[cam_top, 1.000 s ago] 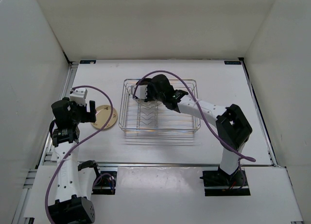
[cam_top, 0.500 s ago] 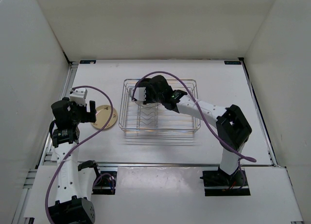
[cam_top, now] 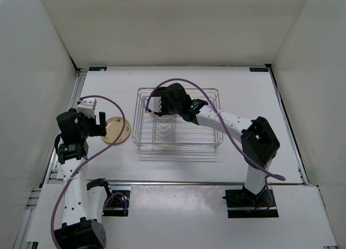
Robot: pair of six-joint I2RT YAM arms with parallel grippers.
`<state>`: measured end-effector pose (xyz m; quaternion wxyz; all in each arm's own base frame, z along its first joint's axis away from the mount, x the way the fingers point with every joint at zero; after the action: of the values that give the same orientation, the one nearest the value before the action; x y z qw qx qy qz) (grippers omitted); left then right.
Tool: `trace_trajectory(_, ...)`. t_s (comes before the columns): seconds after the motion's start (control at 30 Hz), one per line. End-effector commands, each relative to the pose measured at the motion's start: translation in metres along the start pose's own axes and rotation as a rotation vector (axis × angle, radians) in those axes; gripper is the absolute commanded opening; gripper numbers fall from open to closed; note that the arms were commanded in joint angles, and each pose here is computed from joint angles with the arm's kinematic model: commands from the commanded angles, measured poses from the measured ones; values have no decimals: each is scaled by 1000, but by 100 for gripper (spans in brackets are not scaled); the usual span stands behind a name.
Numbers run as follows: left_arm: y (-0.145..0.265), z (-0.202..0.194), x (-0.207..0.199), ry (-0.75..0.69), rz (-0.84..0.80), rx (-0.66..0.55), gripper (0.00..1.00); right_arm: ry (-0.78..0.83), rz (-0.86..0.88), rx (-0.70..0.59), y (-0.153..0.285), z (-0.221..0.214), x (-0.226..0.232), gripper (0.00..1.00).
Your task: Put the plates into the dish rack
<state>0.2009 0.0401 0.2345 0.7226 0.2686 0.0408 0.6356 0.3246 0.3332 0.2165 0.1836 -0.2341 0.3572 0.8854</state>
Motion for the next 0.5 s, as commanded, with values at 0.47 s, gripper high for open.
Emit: trace_trajectory(0.47,-10,-11,0,13,-30,46,96,268,-586,5,91,61,-100,76)
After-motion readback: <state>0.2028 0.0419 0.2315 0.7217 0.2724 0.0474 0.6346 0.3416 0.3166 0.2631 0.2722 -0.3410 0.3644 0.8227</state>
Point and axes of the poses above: each gripper's point midway between its finger pads, its own y axis back along the fingers, its own x axis along the line the jaws close on, z = x × y, the point moved 8 cm from there along y, back along the fingers, and after that the axes turned 11 degrees about -y, right-handed, at the moved point
